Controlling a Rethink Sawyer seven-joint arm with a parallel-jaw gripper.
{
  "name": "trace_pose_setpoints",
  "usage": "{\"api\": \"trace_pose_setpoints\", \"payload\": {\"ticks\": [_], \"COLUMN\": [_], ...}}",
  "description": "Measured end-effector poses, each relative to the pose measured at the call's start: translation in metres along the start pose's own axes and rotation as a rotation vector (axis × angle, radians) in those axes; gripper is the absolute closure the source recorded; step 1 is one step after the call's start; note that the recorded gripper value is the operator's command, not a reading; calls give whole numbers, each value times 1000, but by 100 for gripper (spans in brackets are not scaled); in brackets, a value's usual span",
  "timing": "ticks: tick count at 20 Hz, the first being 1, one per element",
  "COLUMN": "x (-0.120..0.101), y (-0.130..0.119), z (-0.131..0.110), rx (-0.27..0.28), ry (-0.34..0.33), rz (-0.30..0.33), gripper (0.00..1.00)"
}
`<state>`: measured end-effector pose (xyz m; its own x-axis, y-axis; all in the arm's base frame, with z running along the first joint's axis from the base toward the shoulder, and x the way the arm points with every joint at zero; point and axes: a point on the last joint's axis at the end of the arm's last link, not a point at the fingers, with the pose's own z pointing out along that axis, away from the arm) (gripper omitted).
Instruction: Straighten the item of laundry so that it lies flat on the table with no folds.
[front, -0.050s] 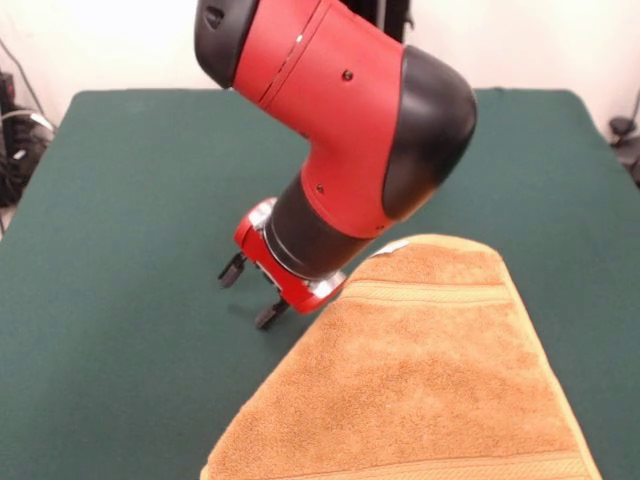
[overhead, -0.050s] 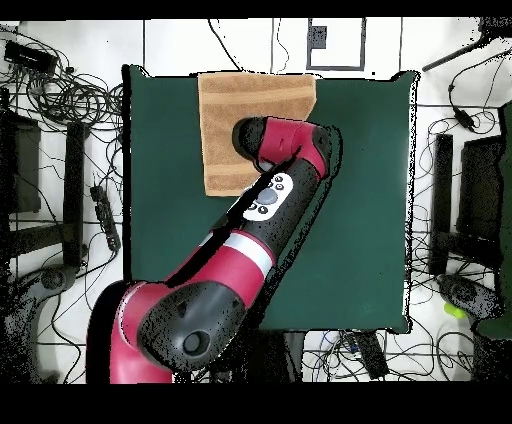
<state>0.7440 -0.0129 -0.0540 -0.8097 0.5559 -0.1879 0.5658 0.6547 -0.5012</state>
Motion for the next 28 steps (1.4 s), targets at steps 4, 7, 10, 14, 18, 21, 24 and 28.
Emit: {"api": "trace_pose_setpoints", "payload": {"ticks": [4, 7, 10, 14, 18, 21, 24, 28], "x": [-8, -16, -20, -25, -31, -35, -39, -44], "y": [0, 0, -1, -3, -3, -1, 3, 12], "z": [1, 1, -2, -7, -17, -26, -37, -48], "rx": [2, 3, 5, 10, 9, 3, -8, -25], "ry": [9, 29, 47, 72, 91, 94, 88, 65], "rz": [15, 18, 20, 23, 25, 25, 25, 33], "gripper": [0, 0, 0, 0, 0, 0, 0, 0]}}
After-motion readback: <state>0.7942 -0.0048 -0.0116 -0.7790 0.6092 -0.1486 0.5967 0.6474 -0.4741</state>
